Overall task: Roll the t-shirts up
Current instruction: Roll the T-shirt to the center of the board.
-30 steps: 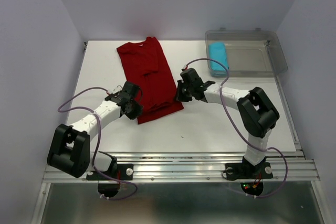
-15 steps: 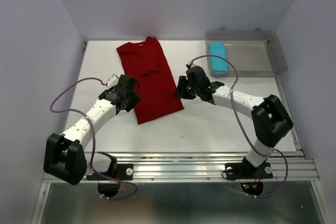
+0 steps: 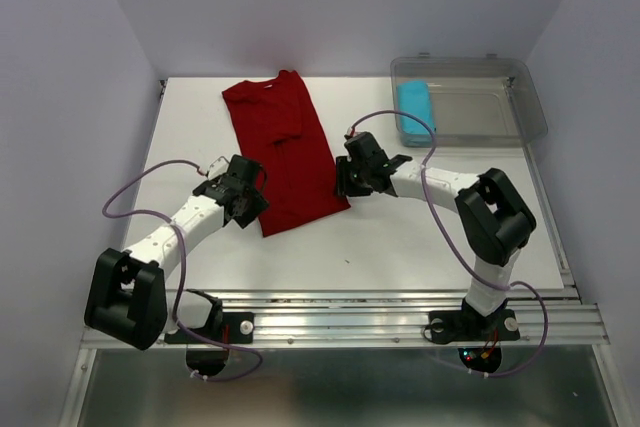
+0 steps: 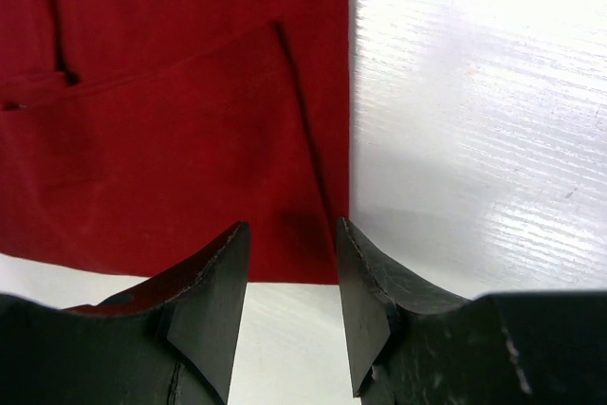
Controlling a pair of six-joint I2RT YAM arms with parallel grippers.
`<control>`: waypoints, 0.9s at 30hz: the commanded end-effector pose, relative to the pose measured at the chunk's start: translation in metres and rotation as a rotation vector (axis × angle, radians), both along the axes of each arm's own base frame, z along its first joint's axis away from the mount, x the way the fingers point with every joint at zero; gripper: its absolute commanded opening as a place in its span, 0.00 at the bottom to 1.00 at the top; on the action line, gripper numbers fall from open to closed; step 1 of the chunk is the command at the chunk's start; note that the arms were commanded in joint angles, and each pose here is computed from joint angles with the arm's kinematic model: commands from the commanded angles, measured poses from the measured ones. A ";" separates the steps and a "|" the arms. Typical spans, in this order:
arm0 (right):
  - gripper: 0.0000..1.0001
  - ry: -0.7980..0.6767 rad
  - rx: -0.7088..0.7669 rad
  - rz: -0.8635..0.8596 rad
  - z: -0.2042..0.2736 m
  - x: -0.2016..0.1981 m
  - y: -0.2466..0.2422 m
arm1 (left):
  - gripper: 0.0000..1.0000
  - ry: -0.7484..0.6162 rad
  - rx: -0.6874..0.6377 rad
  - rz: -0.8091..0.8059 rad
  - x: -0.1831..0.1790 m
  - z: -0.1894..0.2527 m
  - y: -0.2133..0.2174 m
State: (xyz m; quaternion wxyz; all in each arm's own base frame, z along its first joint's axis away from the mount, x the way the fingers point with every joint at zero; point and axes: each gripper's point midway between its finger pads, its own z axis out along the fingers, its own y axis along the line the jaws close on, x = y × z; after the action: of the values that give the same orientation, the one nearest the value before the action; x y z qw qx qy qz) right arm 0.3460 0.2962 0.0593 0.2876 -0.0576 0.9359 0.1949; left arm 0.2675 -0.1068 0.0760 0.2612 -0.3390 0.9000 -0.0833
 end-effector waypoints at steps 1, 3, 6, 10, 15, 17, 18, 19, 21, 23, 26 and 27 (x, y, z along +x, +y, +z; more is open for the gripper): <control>0.47 -0.020 -0.047 0.055 0.003 0.007 0.004 | 0.49 0.046 0.026 0.003 -0.007 -0.020 0.007; 0.47 -0.007 -0.050 0.064 0.000 0.005 0.005 | 0.49 0.053 0.026 0.009 -0.011 -0.025 0.008; 0.45 0.011 -0.030 0.086 -0.002 0.002 0.009 | 0.47 0.060 0.025 0.016 -0.014 -0.030 0.009; 0.39 0.017 -0.020 0.093 -0.001 0.001 0.012 | 0.44 0.095 0.031 0.014 -0.022 -0.043 0.011; 0.34 0.015 -0.017 0.099 -0.001 0.003 0.014 | 0.41 0.085 0.000 0.010 -0.022 -0.050 0.006; 0.29 0.016 -0.018 0.094 -0.001 0.003 0.014 | 0.38 0.085 -0.002 0.009 -0.022 -0.052 0.006; 0.28 0.017 -0.019 0.094 -0.002 0.003 0.014 | 0.36 0.080 -0.008 0.007 -0.020 -0.052 0.005; 0.25 0.015 -0.016 0.093 -0.001 0.004 0.015 | 0.33 0.079 -0.008 0.003 -0.018 -0.052 0.004; 0.21 0.017 -0.016 0.094 -0.002 0.004 0.015 | 0.32 0.074 -0.019 -0.004 -0.016 -0.052 0.001; 0.20 0.016 -0.015 0.094 -0.001 0.004 0.015 | 0.31 0.060 -0.032 -0.011 -0.012 -0.049 -0.003; 0.22 0.018 -0.016 0.093 -0.002 0.005 0.016 | 0.32 0.048 -0.044 -0.019 -0.009 -0.047 -0.006; 0.24 0.016 -0.015 0.094 -0.002 0.005 0.016 | 0.34 0.045 -0.045 -0.023 -0.008 -0.046 -0.006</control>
State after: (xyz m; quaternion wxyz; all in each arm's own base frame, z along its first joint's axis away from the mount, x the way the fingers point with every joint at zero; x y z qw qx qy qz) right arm 0.3417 0.3005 0.0434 0.2540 -0.0950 0.9441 0.1874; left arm 0.2516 -0.1103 0.0252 0.2211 -0.3396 0.9101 -0.0863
